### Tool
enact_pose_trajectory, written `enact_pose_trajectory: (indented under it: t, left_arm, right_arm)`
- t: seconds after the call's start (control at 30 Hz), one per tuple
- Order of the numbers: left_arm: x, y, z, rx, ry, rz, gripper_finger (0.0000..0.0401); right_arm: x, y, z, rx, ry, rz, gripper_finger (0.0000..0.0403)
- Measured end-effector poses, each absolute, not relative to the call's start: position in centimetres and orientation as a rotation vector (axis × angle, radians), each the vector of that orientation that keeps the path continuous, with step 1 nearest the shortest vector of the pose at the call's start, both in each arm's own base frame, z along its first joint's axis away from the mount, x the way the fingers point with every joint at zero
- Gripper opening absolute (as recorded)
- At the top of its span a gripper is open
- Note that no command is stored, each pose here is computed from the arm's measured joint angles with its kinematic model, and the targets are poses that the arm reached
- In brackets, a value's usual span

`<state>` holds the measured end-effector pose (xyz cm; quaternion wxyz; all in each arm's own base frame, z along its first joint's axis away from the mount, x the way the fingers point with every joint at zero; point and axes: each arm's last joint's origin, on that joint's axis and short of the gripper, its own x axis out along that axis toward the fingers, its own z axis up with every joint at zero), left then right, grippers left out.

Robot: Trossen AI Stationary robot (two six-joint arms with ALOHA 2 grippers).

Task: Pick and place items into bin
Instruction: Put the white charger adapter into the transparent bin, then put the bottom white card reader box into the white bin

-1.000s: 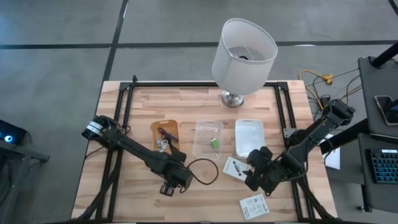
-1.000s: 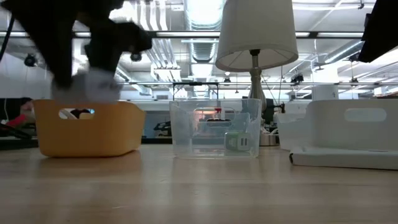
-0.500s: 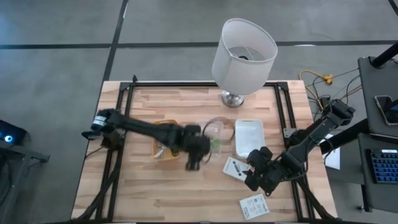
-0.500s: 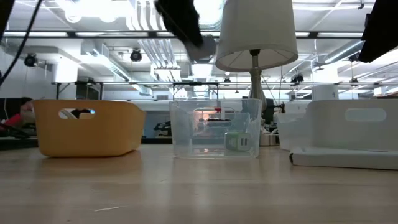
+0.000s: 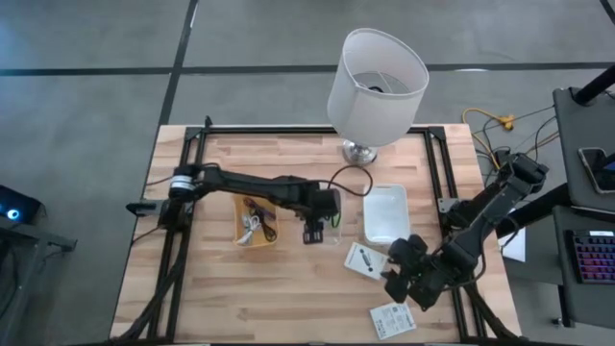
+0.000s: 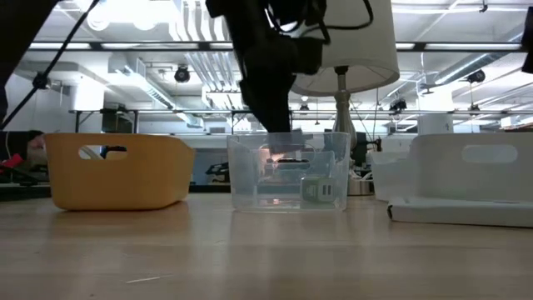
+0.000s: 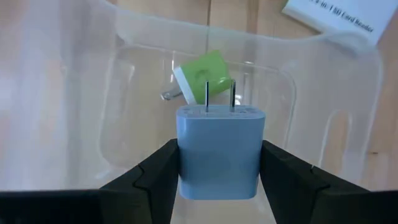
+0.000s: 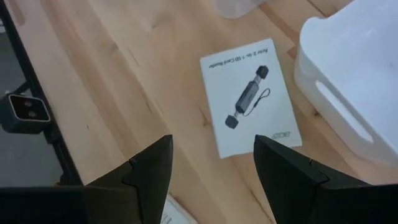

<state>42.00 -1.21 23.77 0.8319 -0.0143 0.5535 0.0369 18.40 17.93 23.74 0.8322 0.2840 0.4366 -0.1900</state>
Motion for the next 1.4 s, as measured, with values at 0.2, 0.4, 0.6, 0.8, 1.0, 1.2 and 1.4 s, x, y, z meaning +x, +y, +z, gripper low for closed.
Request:
enact_pose_trajectory:
  t: [0.2, 0.4, 0.6, 0.8, 1.0, 1.2, 1.4]
  left_arm:
    - [42.3, -1.9, 22.9, -0.041, 1.200, 0.082, 0.0244]
    - [42.0, -2.4, 24.4, -0.042, 1.183, 0.069, 0.0312]
    - [40.7, -6.2, 29.4, -0.048, 1.059, -0.056, 0.0323]
    - [39.0, -12.0, 31.9, 0.029, 0.953, -0.152, 0.0246]
    - [38.0, -15.8, 31.5, -0.024, 0.962, -0.182, 0.0111]
    - [39.2, -17.8, 31.5, -0.215, 0.838, -0.185, 0.0009]
    - [42.6, -19.2, 29.4, -0.333, 0.676, -0.199, 0.0001]
  right_arm:
    - [18.3, 18.0, 23.7, 0.612, 0.926, -0.408, 0.0210]
    - [18.3, 18.0, 23.7, 0.575, 0.935, -0.386, 0.0210]
    - [18.0, 18.1, 23.5, 0.552, 1.025, -0.334, 0.0210]
    - [17.1, 18.4, 22.4, 0.573, 1.187, -0.277, 0.0195]
    - [15.0, 20.0, 21.8, 0.533, 1.299, -0.165, 0.0165]
    - [13.1, 21.2, 21.5, 0.507, 1.331, -0.116, 0.0126]
    - [11.9, 22.4, 21.3, 0.544, 1.329, -0.043, 0.0048]
